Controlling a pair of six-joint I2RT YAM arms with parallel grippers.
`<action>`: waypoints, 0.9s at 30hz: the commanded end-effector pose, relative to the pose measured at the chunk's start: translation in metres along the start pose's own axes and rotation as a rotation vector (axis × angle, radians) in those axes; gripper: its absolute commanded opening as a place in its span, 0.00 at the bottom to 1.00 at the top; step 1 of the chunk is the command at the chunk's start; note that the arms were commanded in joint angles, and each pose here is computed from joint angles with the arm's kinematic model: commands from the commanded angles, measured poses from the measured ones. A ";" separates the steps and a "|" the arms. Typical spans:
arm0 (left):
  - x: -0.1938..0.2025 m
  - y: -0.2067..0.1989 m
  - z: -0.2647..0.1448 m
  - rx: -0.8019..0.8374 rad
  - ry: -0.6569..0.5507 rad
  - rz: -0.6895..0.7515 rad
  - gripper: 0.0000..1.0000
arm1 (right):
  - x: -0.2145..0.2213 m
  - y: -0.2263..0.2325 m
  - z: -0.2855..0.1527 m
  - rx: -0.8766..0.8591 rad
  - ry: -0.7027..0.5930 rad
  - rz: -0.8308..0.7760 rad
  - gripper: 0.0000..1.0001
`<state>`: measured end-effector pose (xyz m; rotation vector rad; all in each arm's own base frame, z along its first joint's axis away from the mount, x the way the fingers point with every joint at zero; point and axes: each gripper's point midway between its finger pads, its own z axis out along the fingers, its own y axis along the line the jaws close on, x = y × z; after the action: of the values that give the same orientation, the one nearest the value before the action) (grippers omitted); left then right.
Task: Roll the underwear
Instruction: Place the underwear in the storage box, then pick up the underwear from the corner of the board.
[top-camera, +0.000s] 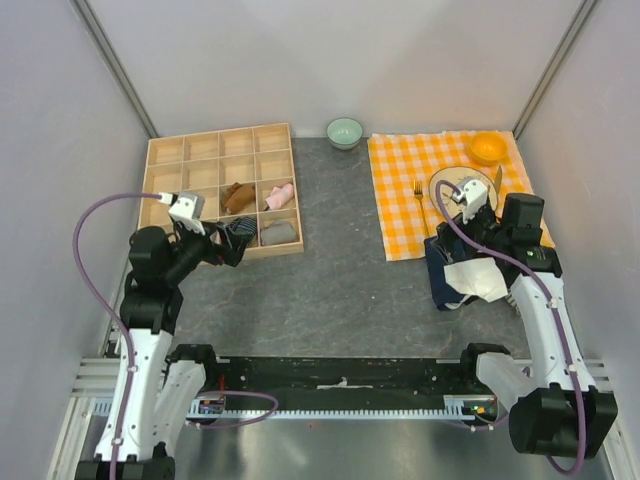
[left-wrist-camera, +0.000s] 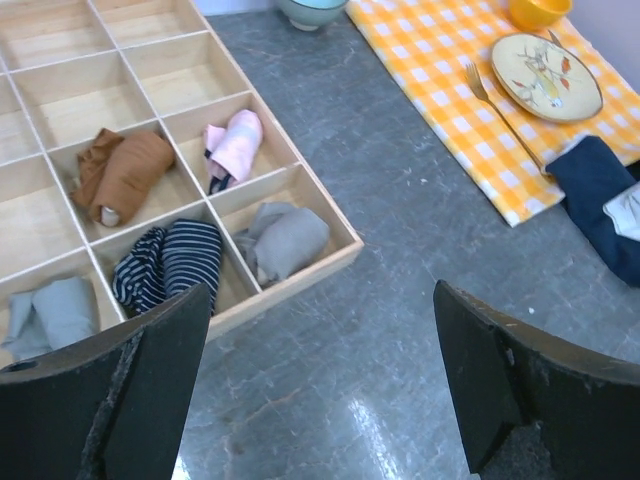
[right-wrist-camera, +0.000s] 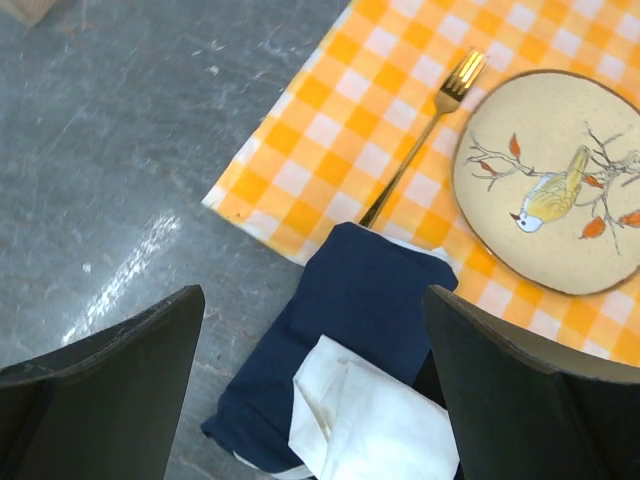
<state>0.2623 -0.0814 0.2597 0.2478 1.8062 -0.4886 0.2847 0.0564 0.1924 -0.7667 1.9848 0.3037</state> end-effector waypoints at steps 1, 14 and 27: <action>-0.002 -0.015 -0.008 0.022 -0.077 0.024 0.99 | -0.018 -0.027 0.000 0.137 -0.051 0.160 0.98; 0.004 -0.048 -0.015 0.169 -0.136 0.011 0.99 | -0.050 -0.088 -0.017 0.479 -0.204 0.389 0.98; 0.003 -0.062 -0.021 0.237 -0.165 0.003 0.99 | -0.031 -0.087 -0.035 0.554 -0.280 0.449 0.98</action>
<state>0.2223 -0.1209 0.2640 0.3588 1.6310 -0.6513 0.3277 -0.0116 0.2375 0.0269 1.8875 0.0986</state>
